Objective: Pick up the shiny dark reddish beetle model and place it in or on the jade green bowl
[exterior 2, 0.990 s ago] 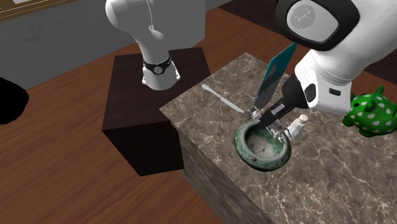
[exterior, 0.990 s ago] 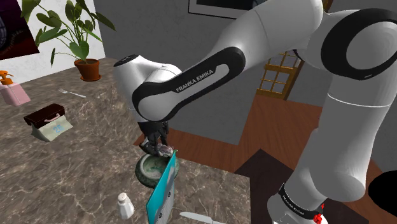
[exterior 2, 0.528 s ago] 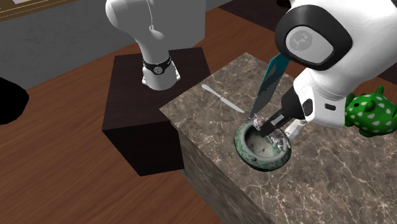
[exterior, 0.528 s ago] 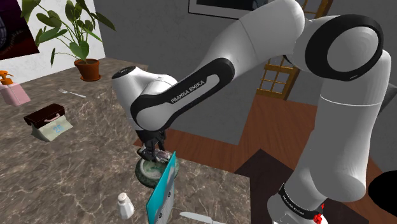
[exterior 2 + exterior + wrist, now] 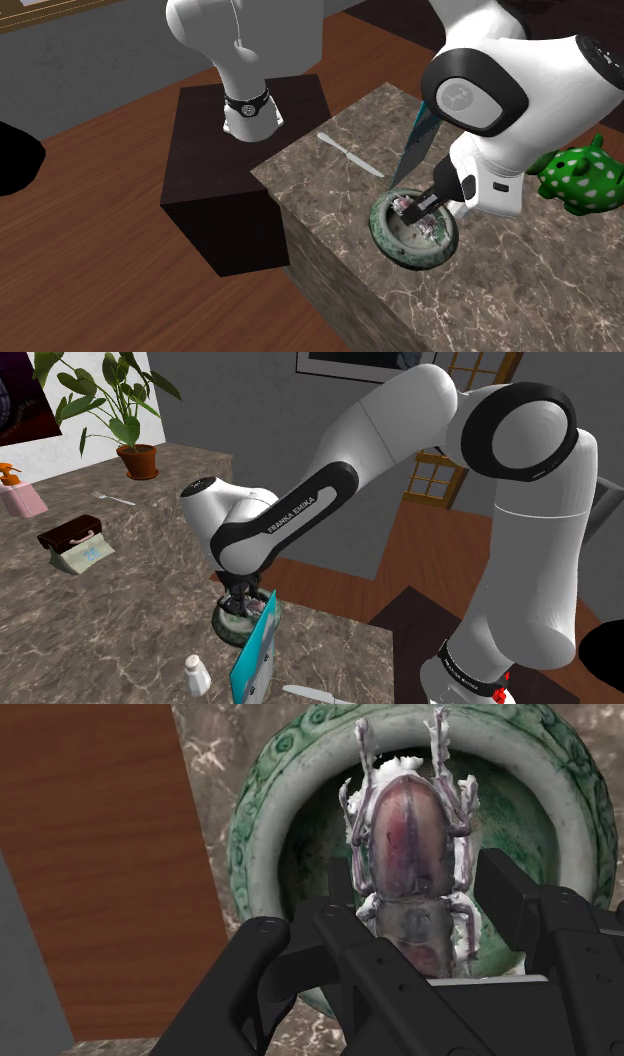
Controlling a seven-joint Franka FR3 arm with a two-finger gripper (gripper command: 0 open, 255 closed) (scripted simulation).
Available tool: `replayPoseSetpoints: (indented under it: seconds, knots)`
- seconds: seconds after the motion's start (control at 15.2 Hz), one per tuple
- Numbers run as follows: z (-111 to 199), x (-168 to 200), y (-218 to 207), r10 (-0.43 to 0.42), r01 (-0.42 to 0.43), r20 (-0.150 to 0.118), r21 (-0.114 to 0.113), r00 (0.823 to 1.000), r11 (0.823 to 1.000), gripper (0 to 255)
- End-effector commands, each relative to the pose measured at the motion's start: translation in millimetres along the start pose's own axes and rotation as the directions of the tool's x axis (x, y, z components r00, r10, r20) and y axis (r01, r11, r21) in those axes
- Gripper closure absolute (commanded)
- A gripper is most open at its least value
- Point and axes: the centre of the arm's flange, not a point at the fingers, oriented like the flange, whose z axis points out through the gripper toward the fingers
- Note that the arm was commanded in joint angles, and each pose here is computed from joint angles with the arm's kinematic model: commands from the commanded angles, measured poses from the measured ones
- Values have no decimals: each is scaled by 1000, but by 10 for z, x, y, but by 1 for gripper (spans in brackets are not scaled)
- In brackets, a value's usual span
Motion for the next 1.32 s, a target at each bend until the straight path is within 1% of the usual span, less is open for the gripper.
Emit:
replayPoseSetpoints:
  seconds: [0.0,0.33,0.4,0.73,0.99,1.25]
  knots:
    - [23,2,-9,0,0,1,0,1000,1000,255]
    - [23,2,-9,0,0,1,0,1000,1000,255]
    - [23,3,-9,0,0,1,0,1000,1000,0]
    - [22,3,-9,0,0,1,0,1000,1000,0]
    - [-477,3,-9,0,0,1,0,1000,1000,0]
    - [-477,3,-9,0,0,1,0,1000,1000,0]
